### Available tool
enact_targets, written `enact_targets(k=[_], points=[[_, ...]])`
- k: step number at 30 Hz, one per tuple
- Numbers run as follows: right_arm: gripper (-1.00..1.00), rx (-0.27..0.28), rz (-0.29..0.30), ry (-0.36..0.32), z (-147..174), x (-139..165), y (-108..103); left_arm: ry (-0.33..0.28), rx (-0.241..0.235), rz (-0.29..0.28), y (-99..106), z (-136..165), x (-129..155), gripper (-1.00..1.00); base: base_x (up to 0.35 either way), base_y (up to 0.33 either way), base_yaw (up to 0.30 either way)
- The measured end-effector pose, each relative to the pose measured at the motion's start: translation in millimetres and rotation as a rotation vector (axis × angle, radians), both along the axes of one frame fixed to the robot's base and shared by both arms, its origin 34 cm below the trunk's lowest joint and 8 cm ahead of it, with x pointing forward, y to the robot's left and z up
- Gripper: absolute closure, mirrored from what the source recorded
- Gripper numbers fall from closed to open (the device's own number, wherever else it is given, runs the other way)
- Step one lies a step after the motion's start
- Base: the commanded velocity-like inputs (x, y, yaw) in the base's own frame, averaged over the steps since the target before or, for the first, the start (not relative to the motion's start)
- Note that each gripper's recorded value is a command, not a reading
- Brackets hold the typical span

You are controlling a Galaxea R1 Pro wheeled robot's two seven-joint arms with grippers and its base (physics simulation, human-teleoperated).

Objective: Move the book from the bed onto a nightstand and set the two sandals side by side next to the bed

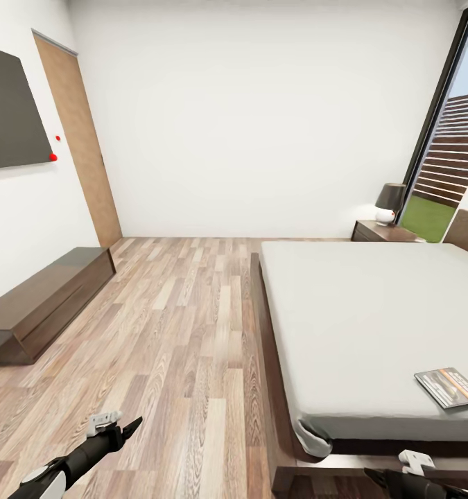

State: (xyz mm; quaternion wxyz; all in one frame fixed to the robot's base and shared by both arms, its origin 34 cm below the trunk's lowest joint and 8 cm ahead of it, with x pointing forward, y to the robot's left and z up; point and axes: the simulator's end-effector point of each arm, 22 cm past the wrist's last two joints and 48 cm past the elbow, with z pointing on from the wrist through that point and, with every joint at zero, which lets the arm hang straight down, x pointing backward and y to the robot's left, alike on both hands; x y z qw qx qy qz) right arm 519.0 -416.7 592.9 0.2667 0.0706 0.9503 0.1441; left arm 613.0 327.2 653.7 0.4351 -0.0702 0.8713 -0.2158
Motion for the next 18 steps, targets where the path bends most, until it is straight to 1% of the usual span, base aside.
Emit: enact_targets(k=[1,5,10,12,18], points=[[-1.00,0.000,0.000,0.000,0.0,0.0,0.0,0.000,0.000,0.000,0.0,0.0,0.0,-1.00,-0.014,0.000,0.000],[-1.00,0.000,0.000,0.001,-0.4,-0.1,0.1,0.001,0.000,0.000,0.0,-0.4,0.1,-1.00,-0.184,-0.081,0.000],[-1.00,0.001,0.000,0.000,-0.1,0.0,0.2,0.002,0.000,0.000,0.0,-0.4,-0.3,-1.00,-0.039,-0.046,0.000],[-1.00,0.000,0.000,0.000,-0.1,0.0,0.1,0.001,0.000,0.000,-0.1,-0.3,-0.2,-1.00,-0.005,-0.183,0.000],[-1.00,0.001,0.000,0.000,-0.1,0.1,0.8,0.001,0.000,0.000,0.0,-0.1,-0.1,-1.00,-0.001,-0.265,0.000]])
